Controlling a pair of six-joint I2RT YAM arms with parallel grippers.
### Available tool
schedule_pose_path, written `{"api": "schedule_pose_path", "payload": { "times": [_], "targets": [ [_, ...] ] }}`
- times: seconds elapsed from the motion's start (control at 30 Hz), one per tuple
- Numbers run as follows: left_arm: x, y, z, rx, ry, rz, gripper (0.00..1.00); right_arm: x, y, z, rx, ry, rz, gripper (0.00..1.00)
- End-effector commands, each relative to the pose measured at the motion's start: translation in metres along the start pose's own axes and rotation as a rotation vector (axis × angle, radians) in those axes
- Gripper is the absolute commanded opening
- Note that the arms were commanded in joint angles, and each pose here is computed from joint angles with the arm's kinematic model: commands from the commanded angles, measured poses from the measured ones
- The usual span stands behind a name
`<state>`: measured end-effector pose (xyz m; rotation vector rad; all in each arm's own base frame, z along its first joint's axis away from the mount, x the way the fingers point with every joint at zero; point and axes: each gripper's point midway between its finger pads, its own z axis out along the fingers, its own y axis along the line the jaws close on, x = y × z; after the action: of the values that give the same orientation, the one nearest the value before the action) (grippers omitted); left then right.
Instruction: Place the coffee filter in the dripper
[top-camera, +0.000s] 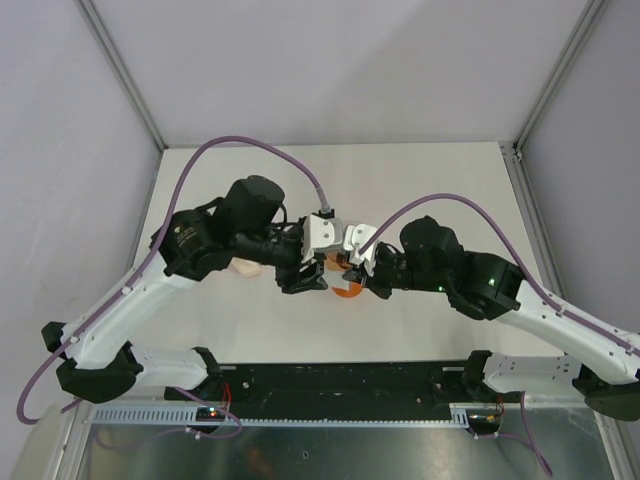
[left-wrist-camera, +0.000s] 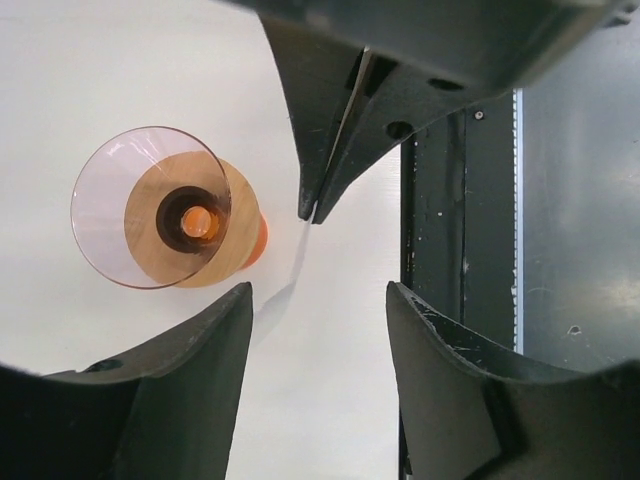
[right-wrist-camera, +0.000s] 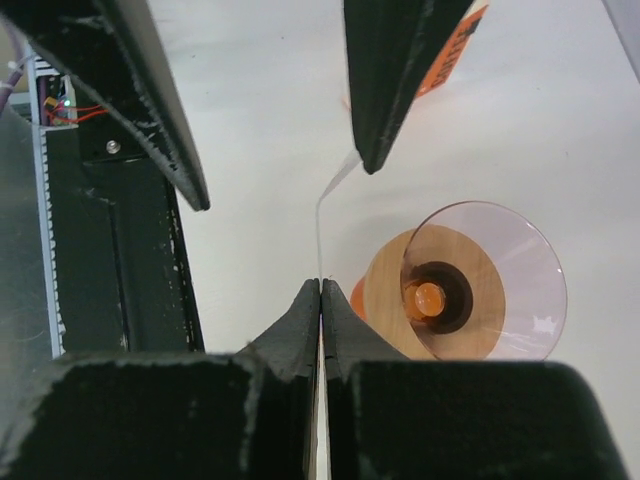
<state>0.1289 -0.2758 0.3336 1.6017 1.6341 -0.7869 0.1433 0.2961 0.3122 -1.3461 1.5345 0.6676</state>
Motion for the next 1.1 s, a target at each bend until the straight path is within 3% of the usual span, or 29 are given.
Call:
{"api": "schedule_pose_path", "payload": {
  "times": [0.0, 0.23, 0.43, 0.57, 0.7, 0.73, 0.93, 0.97, 1.0, 1.07],
  "targets": [
    [-0.002, -0.01, -0.009, 0.048, -0.031, 0.072, 0.61, -0.021, 0.012, -0.012, -0.085, -0.081, -0.061, 0.0],
    [0.006, -0.016, -0.007, 0.083, -0.015, 0.091, 0.59, -0.025, 0.023, -0.016, -0.148, -0.106, -0.107, 0.0],
    [0.013, -0.015, -0.004, 0.086, 0.007, 0.093, 0.38, -0.027, 0.022, -0.016, -0.147, -0.117, -0.111, 0.0],
    [0.013, -0.017, -0.003, 0.095, 0.005, 0.09, 0.08, -0.027, 0.02, -0.016, -0.14, -0.115, -0.109, 0.0],
    [0.01, -0.019, -0.004, 0.101, -0.002, 0.063, 0.01, -0.025, 0.01, -0.016, -0.095, -0.104, -0.068, 0.03],
    [0.008, -0.018, -0.004, 0.093, -0.006, 0.054, 0.0, -0.024, 0.007, -0.017, -0.08, -0.105, -0.043, 0.09],
    [-0.029, 0.005, -0.022, -0.049, -0.093, 0.051, 0.0, -0.013, -0.018, -0.025, -0.012, -0.195, 0.094, 0.71],
    [-0.04, 0.006, -0.028, -0.06, -0.122, 0.067, 0.0, -0.013, -0.022, -0.03, -0.008, -0.221, 0.118, 0.85],
    [-0.048, 0.005, -0.033, -0.062, -0.148, 0.081, 0.0, -0.015, -0.026, -0.035, -0.01, -0.257, 0.13, 0.92],
    [-0.067, -0.003, -0.043, -0.032, -0.208, 0.102, 0.0, -0.022, -0.029, -0.045, -0.031, -0.325, 0.146, 0.98]
  ]
}}
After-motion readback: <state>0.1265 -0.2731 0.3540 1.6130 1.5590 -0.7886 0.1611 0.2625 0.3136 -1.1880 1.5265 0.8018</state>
